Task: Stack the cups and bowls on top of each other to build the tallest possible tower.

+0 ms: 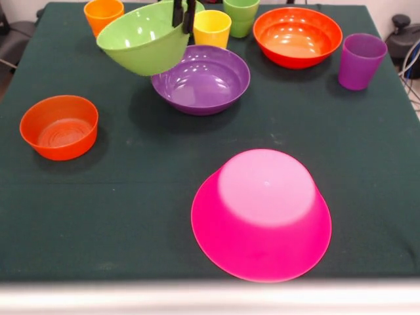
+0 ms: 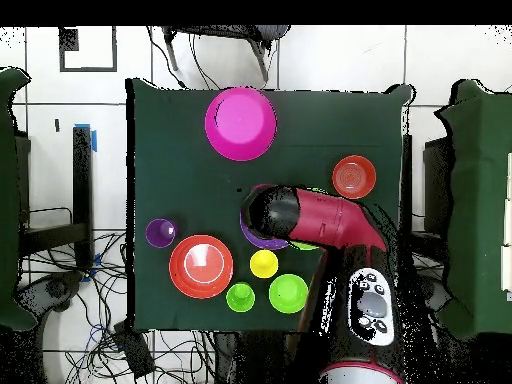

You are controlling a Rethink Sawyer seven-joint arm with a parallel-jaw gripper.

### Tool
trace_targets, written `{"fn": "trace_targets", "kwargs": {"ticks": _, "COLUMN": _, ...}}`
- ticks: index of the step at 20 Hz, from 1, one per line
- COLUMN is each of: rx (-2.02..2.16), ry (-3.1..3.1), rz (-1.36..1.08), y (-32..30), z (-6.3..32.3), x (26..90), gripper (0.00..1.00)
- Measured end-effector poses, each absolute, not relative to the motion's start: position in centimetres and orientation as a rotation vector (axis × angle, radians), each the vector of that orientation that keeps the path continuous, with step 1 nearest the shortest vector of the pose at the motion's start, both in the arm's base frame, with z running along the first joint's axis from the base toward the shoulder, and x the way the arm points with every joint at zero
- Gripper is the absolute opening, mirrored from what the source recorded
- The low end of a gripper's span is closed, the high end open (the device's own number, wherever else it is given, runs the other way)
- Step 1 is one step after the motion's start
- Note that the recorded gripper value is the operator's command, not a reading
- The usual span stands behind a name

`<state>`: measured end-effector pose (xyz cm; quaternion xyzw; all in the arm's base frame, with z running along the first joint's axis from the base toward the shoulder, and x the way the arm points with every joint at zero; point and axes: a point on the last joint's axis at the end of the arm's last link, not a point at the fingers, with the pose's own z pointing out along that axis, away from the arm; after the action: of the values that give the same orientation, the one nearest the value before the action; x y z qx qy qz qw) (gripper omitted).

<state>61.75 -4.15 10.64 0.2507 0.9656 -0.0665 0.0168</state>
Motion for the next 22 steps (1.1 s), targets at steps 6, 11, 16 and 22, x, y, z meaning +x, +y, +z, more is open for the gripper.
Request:
{"fn": "trace_targets", "kwargs": {"ticks": 6, "rx": 0.7, "ry": 2.977, "rz": -0.249, "y": -1.9, "z": 12.9, "x": 64.4, "gripper": 0.0}}
{"fn": "trace_targets", "kwargs": {"ticks": 11, "rx": 0.624, "ry": 2.956, "rz": -0.274, "y": 1.1, "z": 16.0, "x": 67.7, "gripper": 0.0}}
{"fn": "trace_targets", "kwargs": {"ticks": 16, "rx": 0.565, "ry": 2.927, "rz": -0.289, "y": 3.8, "z": 18.6, "x": 71.3, "gripper": 0.0}}
{"fn": "trace_targets", "kwargs": {"ticks": 22, "rx": 0.499, "ry": 2.919, "rz": -0.339, "y": 6.5, "z": 20.0, "x": 74.8, "gripper": 0.0}}
